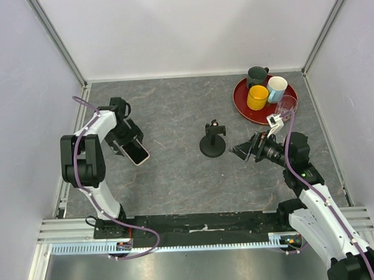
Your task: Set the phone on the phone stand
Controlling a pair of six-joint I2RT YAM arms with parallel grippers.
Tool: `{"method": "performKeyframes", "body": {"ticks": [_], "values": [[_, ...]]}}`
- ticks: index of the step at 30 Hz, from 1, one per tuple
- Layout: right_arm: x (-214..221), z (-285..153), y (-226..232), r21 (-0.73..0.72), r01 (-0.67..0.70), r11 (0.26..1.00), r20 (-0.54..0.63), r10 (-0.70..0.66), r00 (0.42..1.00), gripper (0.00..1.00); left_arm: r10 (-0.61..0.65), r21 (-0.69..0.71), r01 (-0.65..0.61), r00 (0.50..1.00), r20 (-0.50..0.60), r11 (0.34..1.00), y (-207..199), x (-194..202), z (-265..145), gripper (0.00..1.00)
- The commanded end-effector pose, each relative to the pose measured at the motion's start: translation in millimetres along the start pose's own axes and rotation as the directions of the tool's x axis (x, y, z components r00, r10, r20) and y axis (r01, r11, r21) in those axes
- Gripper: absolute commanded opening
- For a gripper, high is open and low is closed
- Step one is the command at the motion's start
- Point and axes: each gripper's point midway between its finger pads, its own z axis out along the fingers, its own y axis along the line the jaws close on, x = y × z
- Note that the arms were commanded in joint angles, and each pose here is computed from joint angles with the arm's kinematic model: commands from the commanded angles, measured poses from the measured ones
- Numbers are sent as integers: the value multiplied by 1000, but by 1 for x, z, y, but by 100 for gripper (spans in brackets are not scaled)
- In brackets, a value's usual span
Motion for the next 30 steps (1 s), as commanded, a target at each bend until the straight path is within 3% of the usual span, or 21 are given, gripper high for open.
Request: {"method": "performKeyframes", "body": {"ticks": [1,30], "values": [[-18,-4,14,-26,36,999,44,-34,998,98,-38,-6,38,999,-20,999,-6,-3,0,100],[-15,-4,12,-18,29,999,43,-28,999,98,-96,-71,92,994,-57,993,-7,-2,35,100]]}}
